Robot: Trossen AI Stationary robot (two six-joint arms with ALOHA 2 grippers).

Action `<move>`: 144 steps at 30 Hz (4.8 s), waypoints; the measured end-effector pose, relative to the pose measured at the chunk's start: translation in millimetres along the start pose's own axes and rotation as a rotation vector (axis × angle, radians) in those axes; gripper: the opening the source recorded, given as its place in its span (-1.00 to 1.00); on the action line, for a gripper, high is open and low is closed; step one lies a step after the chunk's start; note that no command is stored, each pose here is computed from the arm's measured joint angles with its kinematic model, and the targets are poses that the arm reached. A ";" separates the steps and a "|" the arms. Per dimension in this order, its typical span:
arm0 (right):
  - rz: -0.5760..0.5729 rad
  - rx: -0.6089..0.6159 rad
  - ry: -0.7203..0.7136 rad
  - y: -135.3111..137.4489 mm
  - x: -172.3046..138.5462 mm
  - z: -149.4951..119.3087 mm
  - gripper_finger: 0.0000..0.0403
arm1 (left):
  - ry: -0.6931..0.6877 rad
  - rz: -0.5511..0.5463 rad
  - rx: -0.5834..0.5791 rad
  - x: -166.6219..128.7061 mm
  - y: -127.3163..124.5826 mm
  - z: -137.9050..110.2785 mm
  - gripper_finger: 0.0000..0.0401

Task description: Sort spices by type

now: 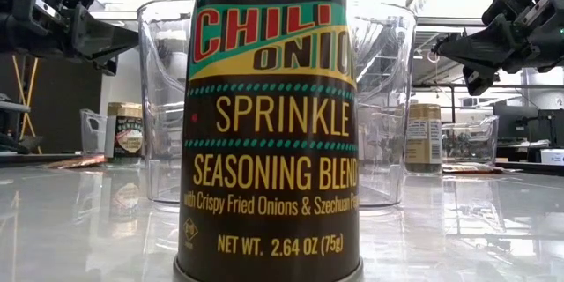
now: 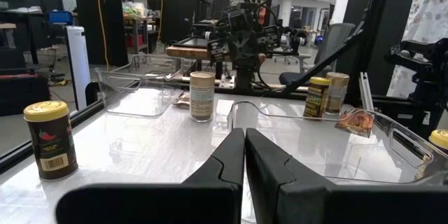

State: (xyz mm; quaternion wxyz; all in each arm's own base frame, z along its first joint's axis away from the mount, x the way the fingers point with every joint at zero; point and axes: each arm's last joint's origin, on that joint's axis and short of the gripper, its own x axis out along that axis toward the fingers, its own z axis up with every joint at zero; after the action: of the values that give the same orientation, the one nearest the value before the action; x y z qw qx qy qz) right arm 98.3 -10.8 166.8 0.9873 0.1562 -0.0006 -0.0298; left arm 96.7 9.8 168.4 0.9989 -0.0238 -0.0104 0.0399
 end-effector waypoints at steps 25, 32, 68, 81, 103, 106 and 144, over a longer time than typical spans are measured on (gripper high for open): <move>0.000 0.000 -0.001 0.0 0.0 0.1 -0.99 | 0.000 0.000 0.000 0.0 0.0 0.0 -0.99; 0.000 0.000 -0.001 0.0 0.0 0.2 -0.99 | 0.000 0.000 0.000 0.0 0.0 0.0 -0.99; 0.000 0.000 -0.001 0.0 0.0 0.2 -0.99 | 0.000 0.000 0.000 0.0 0.0 0.1 -0.99; 0.018 0.466 -0.376 4.9 -5.6 30.9 -0.99 | 0.000 0.000 0.000 0.0 0.0 0.1 -0.99; -0.791 0.214 0.327 16.5 63.6 159.6 0.24 | 0.000 0.000 0.000 0.0 0.0 0.1 -0.99; -0.908 0.256 0.481 11.6 82.9 165.5 0.51 | 0.000 0.000 0.000 0.0 0.0 0.0 -0.99; -1.061 0.585 1.140 -51.4 141.2 78.8 0.77 | -0.001 0.000 0.000 0.0 0.0 0.2 -0.98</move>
State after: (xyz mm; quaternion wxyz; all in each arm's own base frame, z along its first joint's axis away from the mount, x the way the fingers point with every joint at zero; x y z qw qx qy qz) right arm 235.3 -92.2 224.8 0.6108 0.3773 0.5654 -0.4061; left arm 96.7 9.8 168.5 0.9989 -0.0238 -0.0108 0.0398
